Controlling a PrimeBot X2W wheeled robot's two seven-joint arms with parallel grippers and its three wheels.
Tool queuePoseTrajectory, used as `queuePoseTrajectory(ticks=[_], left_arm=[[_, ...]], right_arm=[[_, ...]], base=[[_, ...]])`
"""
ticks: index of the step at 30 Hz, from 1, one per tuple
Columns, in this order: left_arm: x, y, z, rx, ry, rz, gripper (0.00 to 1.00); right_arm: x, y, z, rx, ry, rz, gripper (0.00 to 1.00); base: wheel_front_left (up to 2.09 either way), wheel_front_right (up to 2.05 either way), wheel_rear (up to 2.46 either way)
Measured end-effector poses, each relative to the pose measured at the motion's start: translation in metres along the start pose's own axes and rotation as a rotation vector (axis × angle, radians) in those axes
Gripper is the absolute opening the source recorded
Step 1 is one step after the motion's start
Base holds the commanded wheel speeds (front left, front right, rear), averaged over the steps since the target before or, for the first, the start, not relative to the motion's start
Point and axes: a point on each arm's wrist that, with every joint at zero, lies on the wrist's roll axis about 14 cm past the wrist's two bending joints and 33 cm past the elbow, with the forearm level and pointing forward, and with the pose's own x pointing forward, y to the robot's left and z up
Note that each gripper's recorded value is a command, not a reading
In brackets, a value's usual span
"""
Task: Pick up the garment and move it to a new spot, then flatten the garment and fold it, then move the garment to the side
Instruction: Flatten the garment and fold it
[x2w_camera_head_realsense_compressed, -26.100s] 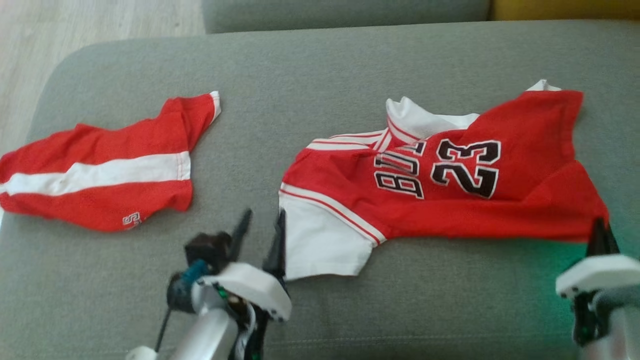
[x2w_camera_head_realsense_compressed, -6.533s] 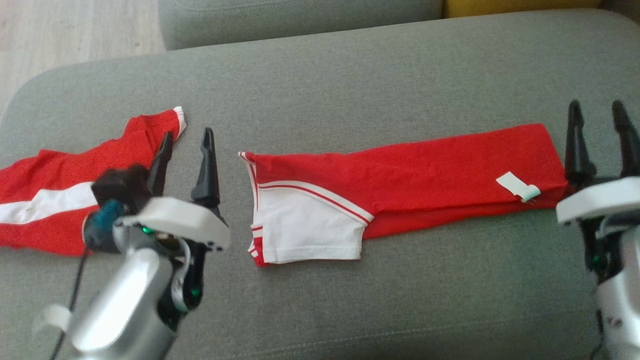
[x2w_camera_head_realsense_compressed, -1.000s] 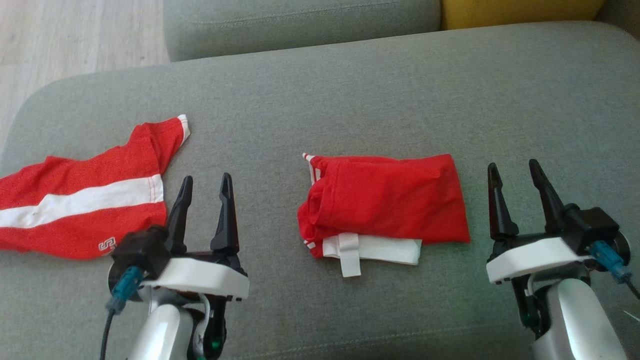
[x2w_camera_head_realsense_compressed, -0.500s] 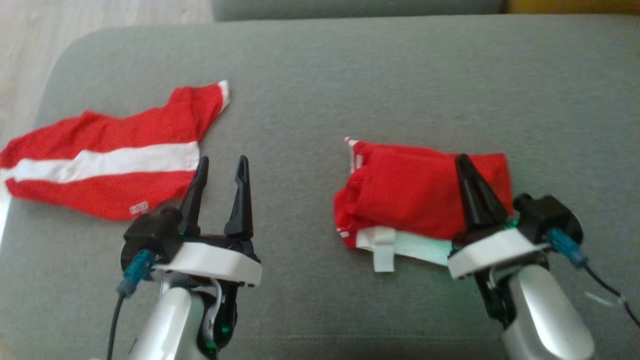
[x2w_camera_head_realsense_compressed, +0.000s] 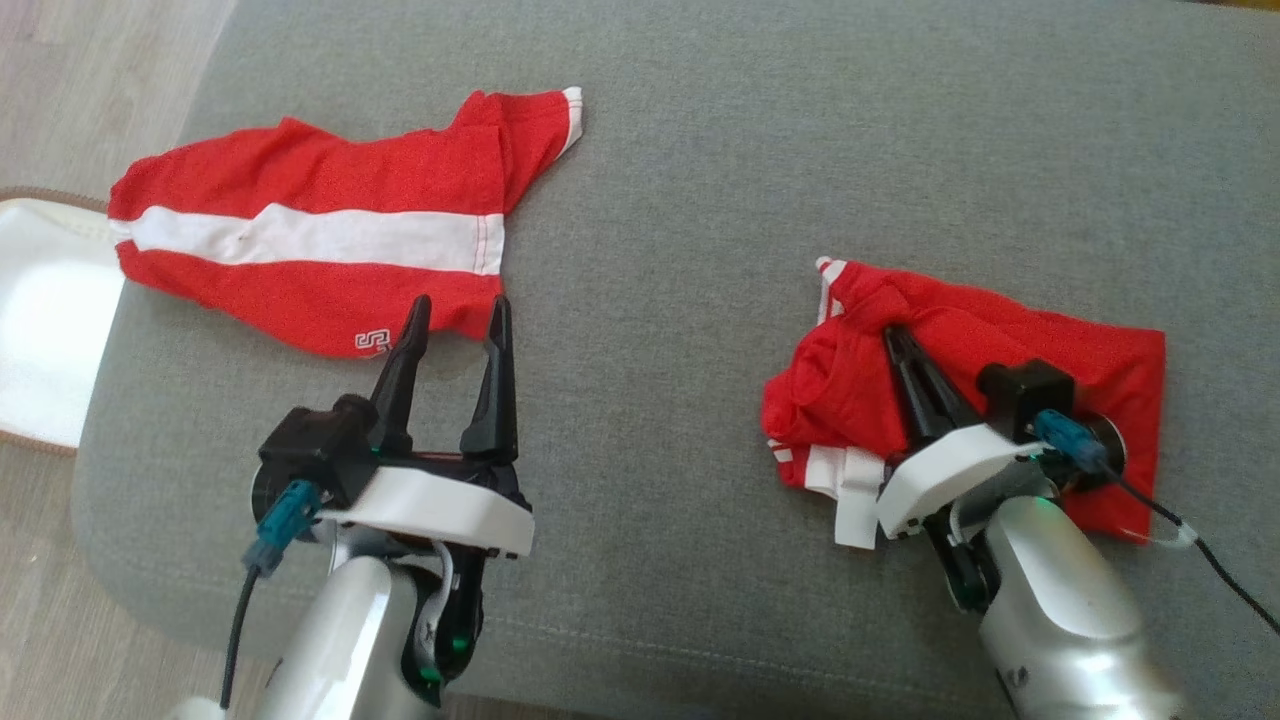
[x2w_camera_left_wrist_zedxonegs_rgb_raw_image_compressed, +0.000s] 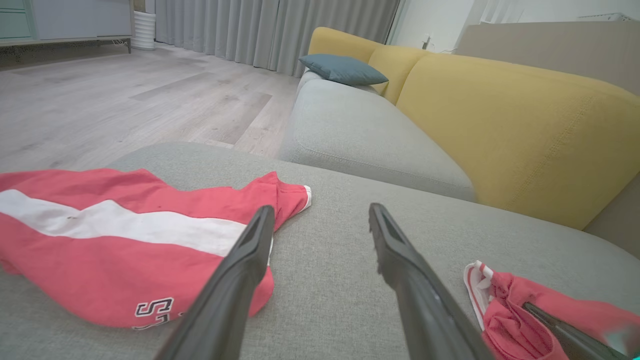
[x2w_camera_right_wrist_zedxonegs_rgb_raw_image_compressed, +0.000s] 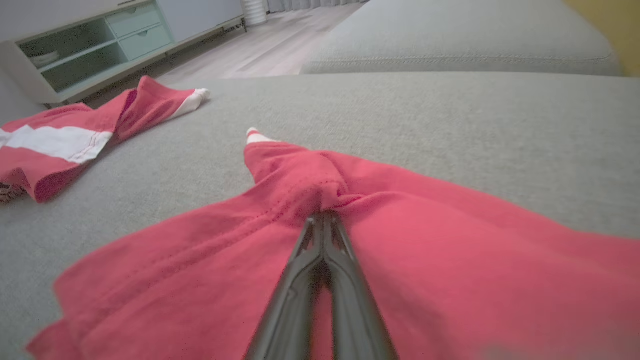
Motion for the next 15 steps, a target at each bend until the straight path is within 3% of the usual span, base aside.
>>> queuePoseTrajectory(ticks=[2,7,10,15], left_arm=[[-0.001,0.004,-0.002,0.003,0.006,0.013,1.0],[-0.001,0.002,0.0,0.002,0.001,0.006,1.0],[-0.001,-0.002,0.003,0.0,-0.007,-0.004,1.0],[0.003,-0.011,0.003,-0.007,-0.012,-0.03,1.0]], right_arm=[[0.007,0.006,-0.008,-0.016,0.035,0.027,0.0],[0.011,0.027,0.022,0.016,-0.055,0.087,0.0],[0.004,0.041,0.016,-0.004,-0.04,0.129,0.0],[-0.009,0.016,0.018,0.012,-0.061,0.044,0.0]], base=[[0.0,0.0,0.0],[0.0,0.0,0.0],[0.0,0.0,0.0],[0.0,0.0,0.0]])
